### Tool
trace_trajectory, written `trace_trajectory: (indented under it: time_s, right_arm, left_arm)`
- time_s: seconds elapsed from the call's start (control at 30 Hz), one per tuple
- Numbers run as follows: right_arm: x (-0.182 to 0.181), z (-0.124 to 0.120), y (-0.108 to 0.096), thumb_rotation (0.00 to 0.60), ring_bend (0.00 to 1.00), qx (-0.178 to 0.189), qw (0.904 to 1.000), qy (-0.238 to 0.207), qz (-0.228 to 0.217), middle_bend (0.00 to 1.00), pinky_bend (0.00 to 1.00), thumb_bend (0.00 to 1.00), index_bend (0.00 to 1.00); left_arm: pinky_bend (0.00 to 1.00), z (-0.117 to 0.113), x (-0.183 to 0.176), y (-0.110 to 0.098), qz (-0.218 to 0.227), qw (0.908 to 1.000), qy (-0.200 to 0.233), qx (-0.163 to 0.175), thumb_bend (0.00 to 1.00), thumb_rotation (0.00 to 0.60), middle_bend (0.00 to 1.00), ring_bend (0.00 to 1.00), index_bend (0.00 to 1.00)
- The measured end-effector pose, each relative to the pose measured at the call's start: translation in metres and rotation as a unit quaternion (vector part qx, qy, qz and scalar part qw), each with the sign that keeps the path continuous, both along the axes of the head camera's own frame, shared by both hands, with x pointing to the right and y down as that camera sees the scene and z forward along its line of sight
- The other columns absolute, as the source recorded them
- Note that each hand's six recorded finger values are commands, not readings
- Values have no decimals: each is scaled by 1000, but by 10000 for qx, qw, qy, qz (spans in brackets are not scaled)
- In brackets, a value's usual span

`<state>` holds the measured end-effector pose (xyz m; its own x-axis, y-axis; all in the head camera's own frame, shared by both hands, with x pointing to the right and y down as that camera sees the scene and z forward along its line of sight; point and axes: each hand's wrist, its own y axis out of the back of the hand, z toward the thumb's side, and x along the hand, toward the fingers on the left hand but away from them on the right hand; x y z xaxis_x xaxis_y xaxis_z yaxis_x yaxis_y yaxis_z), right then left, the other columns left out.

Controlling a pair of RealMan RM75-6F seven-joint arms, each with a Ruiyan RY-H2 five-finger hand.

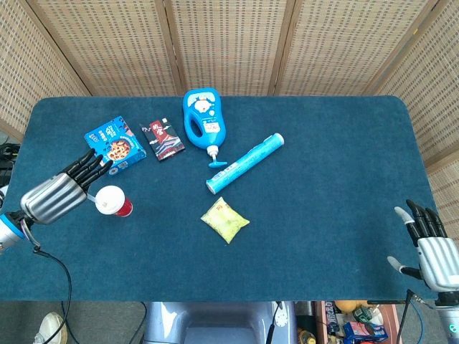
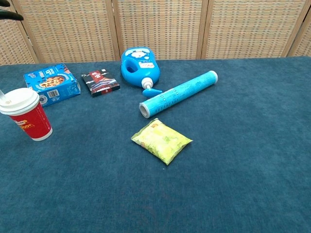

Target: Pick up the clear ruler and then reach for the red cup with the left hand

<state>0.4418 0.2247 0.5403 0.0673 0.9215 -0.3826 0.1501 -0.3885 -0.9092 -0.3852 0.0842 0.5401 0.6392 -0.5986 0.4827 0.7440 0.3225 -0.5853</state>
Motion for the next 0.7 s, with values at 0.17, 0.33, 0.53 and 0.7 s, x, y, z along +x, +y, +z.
trace_trajectory:
  time_s: [0.17,0.33,0.53,0.7]
  right_arm:
    - [0,-1,0,600,0,11,10000,-19,-8,0,0,0,0]
    - [0,-1,0,600,0,5,10000,-25,-1,0,0,0,0]
    - [1,-1,-1,600,0,1,10000,-26,11,0,0,0,0]
    - [2,-2,-1,600,0,2,10000,-35,19,0,0,0,0]
  left_arm:
    - [0,8,5,4,52,9999,-86,-26,380,600,0,0,642]
    - [0,21,12,10,122,9998,-111,-98,380,600,0,0,642]
    - [0,35,16,12,143,9996,-179,-148,380,600,0,0,642]
    - [0,44,22,13,151,9995,-178,-194,379,600,0,0,642]
